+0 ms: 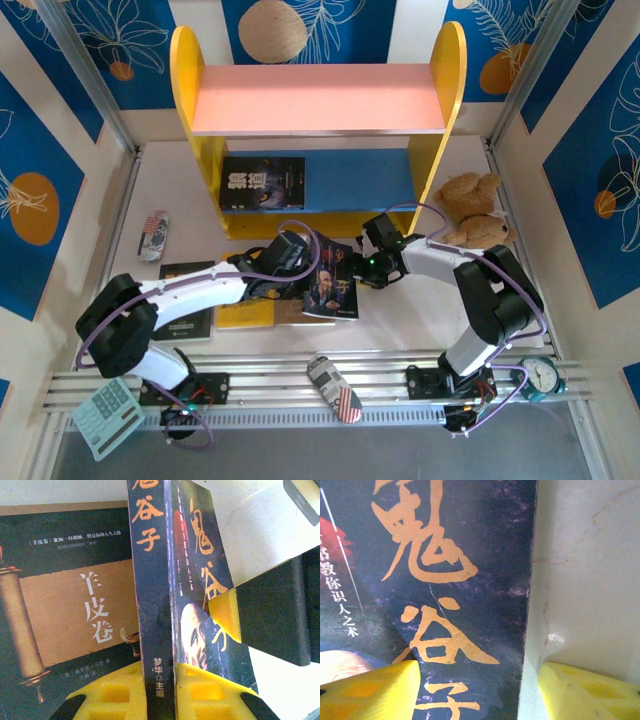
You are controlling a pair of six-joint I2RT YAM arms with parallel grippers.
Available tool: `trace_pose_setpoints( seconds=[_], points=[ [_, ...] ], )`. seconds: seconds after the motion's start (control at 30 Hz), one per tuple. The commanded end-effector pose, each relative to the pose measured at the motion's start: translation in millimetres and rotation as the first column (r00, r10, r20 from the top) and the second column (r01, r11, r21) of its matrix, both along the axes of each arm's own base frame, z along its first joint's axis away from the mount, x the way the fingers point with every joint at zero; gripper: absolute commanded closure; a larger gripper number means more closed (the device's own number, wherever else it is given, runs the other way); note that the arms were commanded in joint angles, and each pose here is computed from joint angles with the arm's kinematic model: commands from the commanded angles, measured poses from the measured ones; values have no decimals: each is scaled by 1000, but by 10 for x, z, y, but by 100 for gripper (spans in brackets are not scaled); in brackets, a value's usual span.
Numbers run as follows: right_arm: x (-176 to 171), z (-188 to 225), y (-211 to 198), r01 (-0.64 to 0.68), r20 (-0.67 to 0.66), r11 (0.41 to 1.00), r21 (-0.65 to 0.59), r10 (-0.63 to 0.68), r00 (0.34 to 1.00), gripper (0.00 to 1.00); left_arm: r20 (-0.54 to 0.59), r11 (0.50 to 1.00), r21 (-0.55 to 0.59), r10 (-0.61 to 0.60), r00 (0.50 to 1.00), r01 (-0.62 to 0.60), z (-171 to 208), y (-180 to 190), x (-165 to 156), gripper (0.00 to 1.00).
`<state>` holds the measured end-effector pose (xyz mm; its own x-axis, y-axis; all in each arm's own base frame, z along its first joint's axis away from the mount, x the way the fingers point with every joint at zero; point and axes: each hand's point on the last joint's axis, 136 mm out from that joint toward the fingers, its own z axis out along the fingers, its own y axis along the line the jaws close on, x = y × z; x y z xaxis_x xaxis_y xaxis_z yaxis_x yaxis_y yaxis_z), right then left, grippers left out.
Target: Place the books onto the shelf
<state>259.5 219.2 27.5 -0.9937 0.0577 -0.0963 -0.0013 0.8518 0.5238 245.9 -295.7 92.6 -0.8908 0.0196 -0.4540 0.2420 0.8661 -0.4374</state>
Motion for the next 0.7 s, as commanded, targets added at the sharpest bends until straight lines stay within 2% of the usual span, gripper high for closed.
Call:
trace_pose_setpoints(
  seconds=[0.0, 0.3, 0.43, 0.53, 0.67],
  points=[
    [-113, -166, -152, 20, -40, 998, -56, -22, 999, 33, 27, 998, -42, -52, 998, 53, 108, -129, -21, 98],
    [-118, -50, -318, 50, -14, 998, -44, -50, 999, 32, 104, 981, -93, -162, 981, 171, 463, -153, -172, 100],
    [-131, 141, -410, 79, 27, 997, 8, -79, 996, 29, 161, 975, -53, -204, 966, 215, 698, 26, -279, 100],
    [-147, 306, -446, 89, 61, 995, 44, -92, 994, 27, 220, 977, -21, -201, 955, 211, 913, 196, -322, 100],
    [-143, 537, -469, 99, 111, 992, 82, -108, 988, 26, 294, 991, -47, -108, 950, 128, 1212, 398, -286, 100]
  ],
)
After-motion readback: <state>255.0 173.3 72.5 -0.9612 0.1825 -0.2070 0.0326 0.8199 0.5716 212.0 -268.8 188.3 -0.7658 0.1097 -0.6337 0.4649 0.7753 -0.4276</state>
